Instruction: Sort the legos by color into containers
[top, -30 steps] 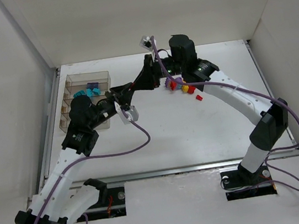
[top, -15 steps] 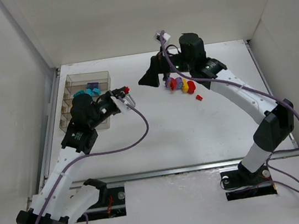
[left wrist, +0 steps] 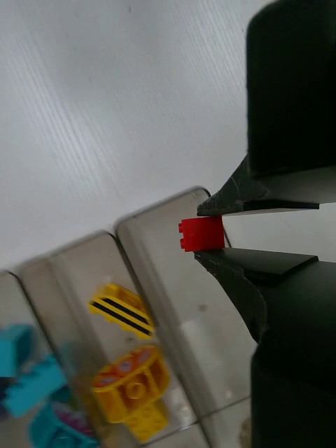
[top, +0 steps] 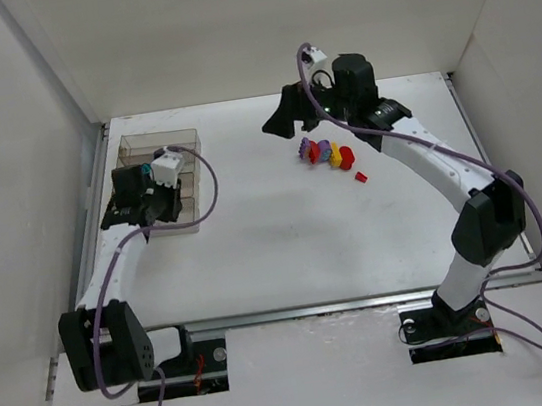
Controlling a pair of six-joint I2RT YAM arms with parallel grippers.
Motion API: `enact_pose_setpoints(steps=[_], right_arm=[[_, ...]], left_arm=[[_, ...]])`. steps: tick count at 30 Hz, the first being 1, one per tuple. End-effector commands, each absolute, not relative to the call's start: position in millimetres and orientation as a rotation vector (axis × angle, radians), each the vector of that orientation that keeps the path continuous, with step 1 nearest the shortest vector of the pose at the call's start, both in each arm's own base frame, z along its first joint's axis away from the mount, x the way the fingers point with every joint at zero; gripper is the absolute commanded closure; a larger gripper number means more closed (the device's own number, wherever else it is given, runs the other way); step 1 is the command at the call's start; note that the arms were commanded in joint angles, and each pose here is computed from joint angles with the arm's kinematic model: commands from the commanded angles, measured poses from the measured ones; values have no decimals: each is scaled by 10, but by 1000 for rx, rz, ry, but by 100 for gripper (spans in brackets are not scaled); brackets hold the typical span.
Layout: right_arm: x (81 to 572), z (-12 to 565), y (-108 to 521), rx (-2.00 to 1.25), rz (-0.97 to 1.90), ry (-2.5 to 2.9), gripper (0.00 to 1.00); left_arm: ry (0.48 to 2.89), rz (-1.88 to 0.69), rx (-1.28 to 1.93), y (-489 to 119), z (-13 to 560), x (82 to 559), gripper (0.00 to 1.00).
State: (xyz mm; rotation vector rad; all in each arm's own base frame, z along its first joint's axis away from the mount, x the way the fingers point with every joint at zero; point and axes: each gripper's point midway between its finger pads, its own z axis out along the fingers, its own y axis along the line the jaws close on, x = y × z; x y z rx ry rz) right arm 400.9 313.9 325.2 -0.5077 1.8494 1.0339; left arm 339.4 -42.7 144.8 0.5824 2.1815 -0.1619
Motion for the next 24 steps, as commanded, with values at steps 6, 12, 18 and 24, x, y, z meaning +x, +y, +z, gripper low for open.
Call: enact_pose_setpoints(steps=[6,12,18,24], right_arm=[[4364,3449,3151,-523,1062,1779,0],[4543,3292,3081,-526,1080,1825,0],[4765,3148,2812,-431,973,1905,0],[4875,2916,2461,-360,766,1996,0]], left_arm=[[2299,-187,352,32,1251,3401,100],[2383,-192,319,87,964,3504,91],[2421,-172,296,172,820,3577,66],[2362,-130,357,205,979,3667,29]])
